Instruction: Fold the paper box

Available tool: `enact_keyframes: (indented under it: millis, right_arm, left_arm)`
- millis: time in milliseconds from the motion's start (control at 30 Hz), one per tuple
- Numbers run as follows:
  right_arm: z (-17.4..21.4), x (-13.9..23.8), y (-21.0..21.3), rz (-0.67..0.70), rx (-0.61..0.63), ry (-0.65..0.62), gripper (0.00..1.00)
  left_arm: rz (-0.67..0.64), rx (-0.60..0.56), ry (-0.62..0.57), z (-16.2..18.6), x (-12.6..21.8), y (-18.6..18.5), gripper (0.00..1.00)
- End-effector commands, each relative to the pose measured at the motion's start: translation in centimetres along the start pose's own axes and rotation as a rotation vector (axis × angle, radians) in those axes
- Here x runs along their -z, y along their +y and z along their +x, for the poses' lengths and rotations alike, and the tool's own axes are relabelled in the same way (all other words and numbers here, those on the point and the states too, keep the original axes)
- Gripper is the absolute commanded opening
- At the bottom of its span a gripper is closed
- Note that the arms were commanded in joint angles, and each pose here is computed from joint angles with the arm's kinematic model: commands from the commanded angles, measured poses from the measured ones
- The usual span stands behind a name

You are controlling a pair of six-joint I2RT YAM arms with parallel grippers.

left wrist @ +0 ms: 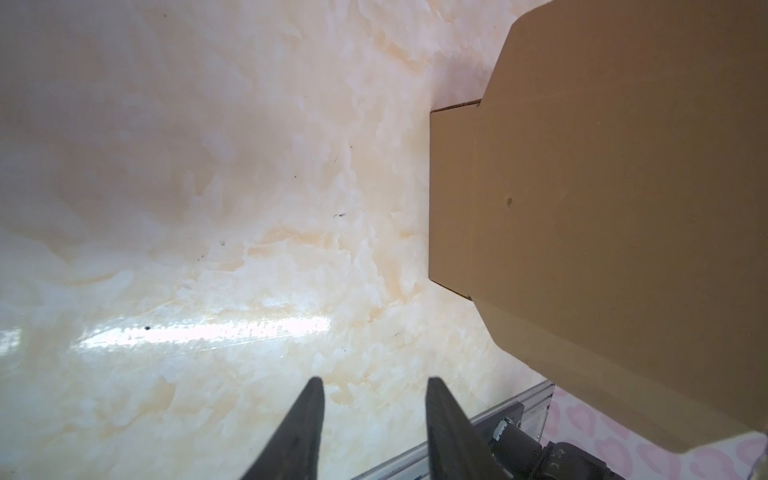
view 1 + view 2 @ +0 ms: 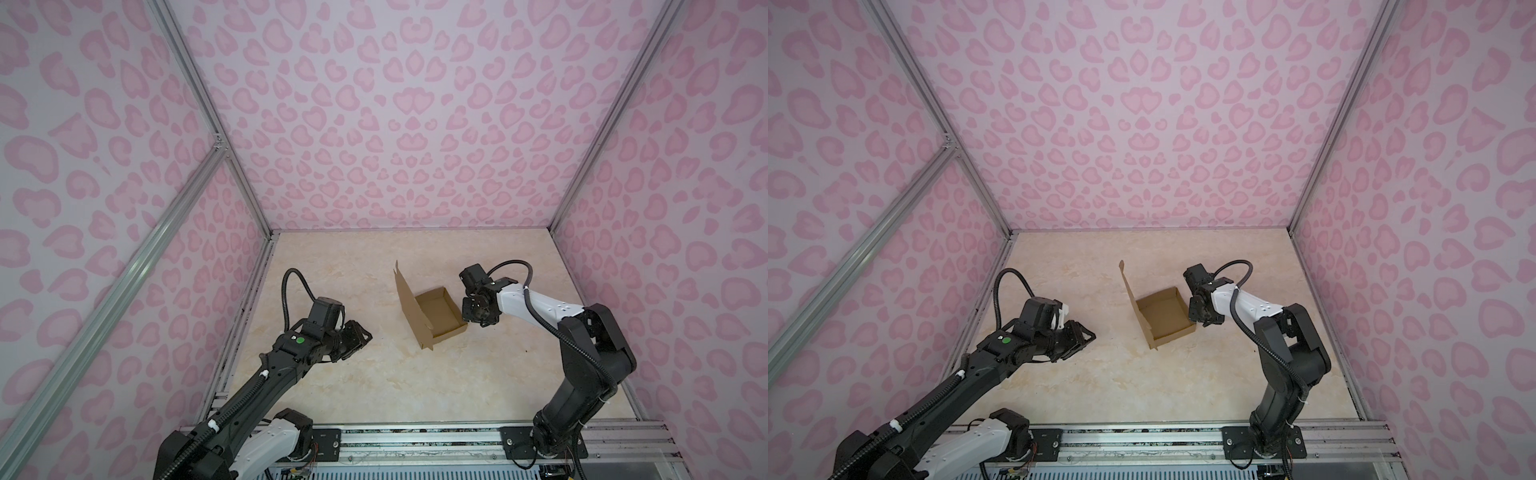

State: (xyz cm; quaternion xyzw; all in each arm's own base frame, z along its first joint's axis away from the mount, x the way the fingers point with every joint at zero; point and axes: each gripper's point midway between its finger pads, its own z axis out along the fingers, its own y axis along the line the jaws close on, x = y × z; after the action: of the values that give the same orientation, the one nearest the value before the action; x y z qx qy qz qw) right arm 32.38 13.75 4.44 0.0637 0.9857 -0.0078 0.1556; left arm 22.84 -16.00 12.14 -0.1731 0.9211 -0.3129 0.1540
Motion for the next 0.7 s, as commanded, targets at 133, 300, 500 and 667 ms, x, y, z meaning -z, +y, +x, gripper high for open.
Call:
enact_keyframes:
  millis: [133,300,500,667]
  right_arm:
    - [6.8,3.6,13.0,-0.285,0.116,-0.006,0.54]
    - [10.5,6.8,20.0,-0.452,0.203,0.024,0.53]
    - [5.1,10.4,17.3,-0.436,0.234,-0.135,0.53]
    - [-0.3,12.4,17.5,-0.533,0.352,-0.212,0.54]
  left_arm:
    - [-0.035,-0.049,-0.074,-1.5,0.9,0.0,0.44]
    - [-0.104,-0.081,-0.139,-2.2,2.2,1.0,0.44]
    - [-0.213,-0.136,-0.282,-3.6,4.8,3.1,0.44]
    - [-0.24,-0.162,-0.409,-5.0,6.6,3.6,0.44]
